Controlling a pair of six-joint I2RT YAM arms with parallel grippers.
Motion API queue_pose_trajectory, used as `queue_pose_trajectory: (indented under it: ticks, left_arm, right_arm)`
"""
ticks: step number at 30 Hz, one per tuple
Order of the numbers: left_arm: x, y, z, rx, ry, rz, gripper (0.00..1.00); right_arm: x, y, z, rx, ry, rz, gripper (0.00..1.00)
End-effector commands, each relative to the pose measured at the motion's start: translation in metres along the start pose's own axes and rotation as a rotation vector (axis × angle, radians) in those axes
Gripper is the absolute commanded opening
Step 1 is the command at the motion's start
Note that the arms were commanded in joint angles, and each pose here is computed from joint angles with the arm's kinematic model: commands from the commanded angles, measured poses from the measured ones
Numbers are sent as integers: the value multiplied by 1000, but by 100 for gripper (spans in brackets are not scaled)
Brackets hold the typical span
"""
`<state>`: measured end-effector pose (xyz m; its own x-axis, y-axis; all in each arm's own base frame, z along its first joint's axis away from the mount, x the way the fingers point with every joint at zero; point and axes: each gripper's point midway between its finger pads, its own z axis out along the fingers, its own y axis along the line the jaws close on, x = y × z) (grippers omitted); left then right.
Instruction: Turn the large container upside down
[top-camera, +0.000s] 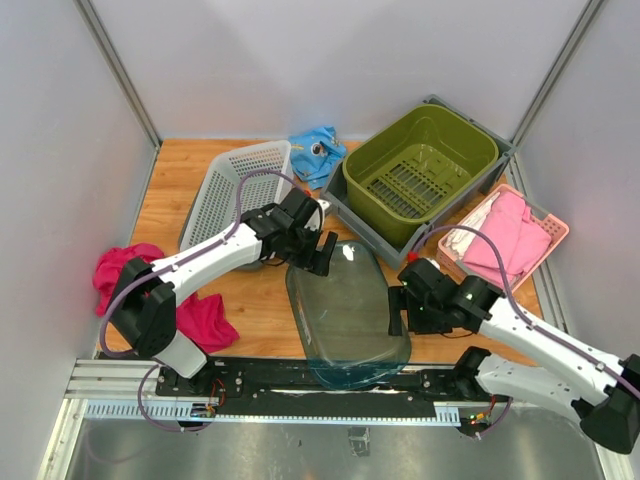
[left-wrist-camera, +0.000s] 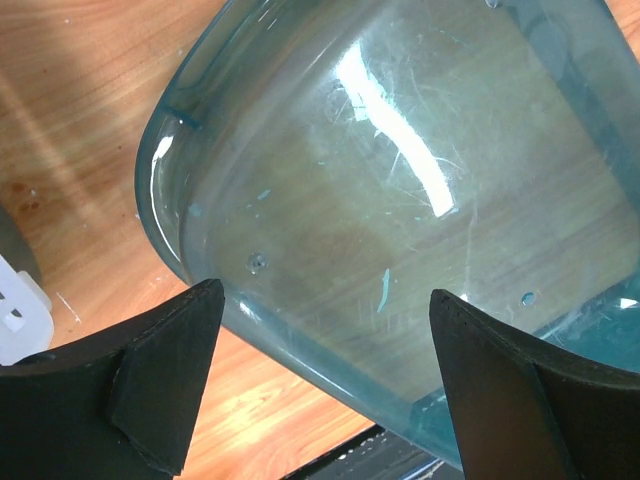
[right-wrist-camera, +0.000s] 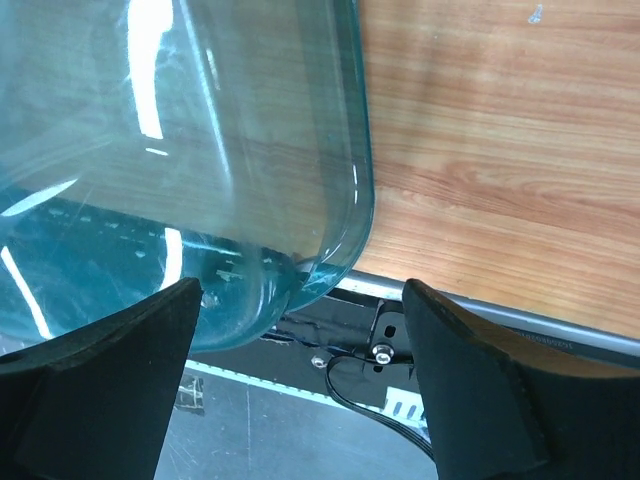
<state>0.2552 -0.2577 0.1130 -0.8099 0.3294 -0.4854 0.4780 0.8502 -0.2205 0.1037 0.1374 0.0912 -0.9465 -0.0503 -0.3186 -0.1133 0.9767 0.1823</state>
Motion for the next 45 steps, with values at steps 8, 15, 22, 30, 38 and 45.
queue_pose_trajectory:
  ticks: [8,15,22,30,38,45]
  left_arm:
    - [-3,2,-5,-28,-3,-1,88]
    - [-60,-10,-19,-16,-131,29,90]
    - [-71,-4,22,-40,-99,95,91]
    - [-43,-6,36,42,8,121,91]
    - [-16,9,25,10,41,54,90]
    - [-6,21,13,-30,38,18,90]
  right_arm:
    - [34,39,-26,-462,-30,-132,85]
    - [57,22,-2,-336,116,-47,85]
    - [60,40,7,-407,151,-53,85]
    - [39,66,8,-495,94,-128,85]
    - [16,39,26,-239,49,-94,84]
    - [-6,11,35,-30,-15,-70,83]
